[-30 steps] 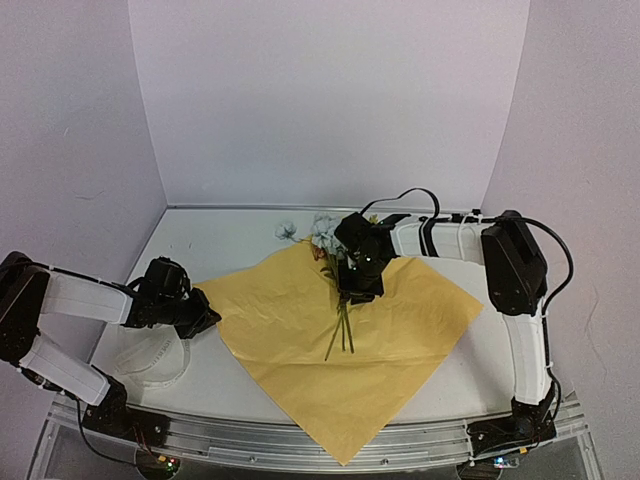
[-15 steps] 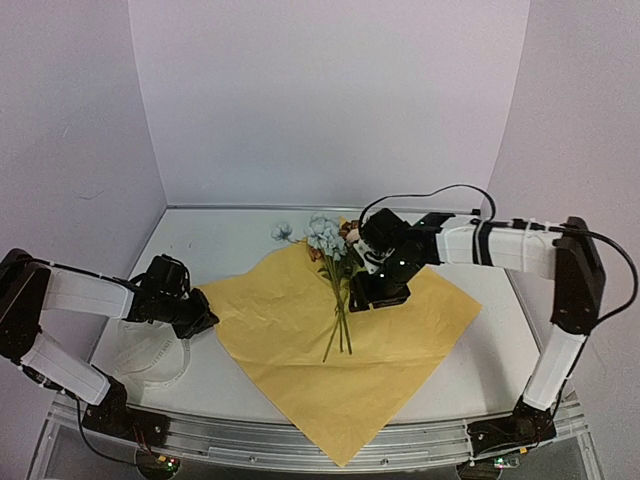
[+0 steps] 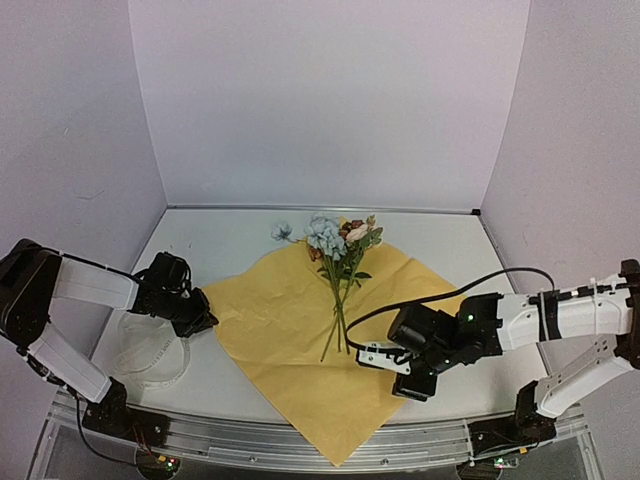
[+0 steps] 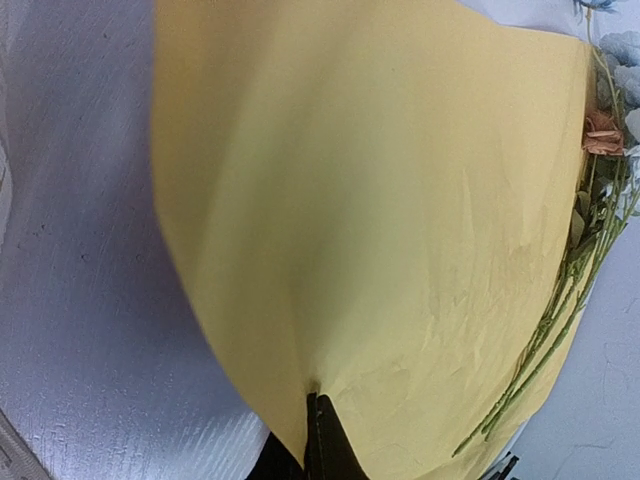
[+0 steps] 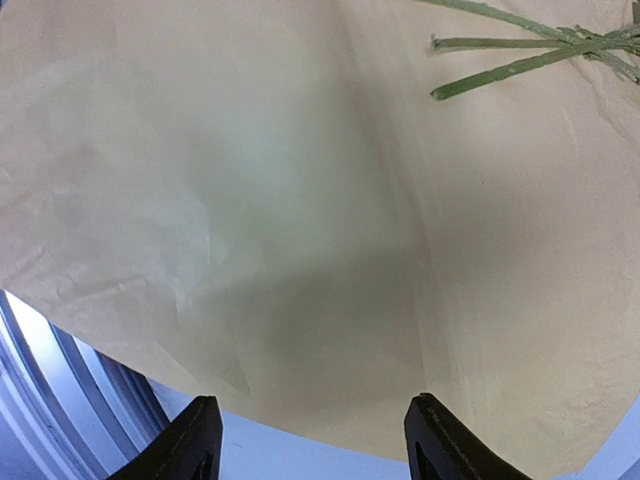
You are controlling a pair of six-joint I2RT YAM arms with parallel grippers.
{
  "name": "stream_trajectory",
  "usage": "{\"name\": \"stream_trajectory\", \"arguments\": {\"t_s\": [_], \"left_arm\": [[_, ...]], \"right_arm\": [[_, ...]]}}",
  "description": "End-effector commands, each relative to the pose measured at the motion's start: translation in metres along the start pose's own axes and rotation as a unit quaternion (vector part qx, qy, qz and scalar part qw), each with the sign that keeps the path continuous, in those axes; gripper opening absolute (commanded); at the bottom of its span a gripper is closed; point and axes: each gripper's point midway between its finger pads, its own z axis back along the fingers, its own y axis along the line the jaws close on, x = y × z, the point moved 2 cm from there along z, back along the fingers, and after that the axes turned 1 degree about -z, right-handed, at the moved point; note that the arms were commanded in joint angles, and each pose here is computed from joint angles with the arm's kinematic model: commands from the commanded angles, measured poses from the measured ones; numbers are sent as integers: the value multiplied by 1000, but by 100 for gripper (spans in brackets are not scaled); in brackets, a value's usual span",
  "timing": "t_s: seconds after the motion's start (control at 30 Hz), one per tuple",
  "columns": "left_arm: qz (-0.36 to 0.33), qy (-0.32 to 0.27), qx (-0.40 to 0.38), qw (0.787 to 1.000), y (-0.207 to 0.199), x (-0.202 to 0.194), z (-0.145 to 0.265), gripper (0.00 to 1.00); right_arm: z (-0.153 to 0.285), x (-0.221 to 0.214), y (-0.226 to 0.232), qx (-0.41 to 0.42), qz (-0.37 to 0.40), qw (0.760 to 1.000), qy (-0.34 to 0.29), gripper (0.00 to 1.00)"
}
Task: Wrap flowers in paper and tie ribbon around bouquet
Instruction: Pick up the bottom corner of the flattened wrapping paper from the center of the board.
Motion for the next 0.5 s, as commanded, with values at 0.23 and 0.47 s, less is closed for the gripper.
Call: {"name": "stream_trajectory", "arguments": {"t_s": [0.23,0.47], "left_arm": [[-12,5,-14,1000,-17,10,0,4],[-11,12,-4,1000,-15,11,-2,4]], "right_arm": [[-7,1,4,-185,202,960,-56,66],[-8,-3,21,-193,229,952,-67,67]]}}
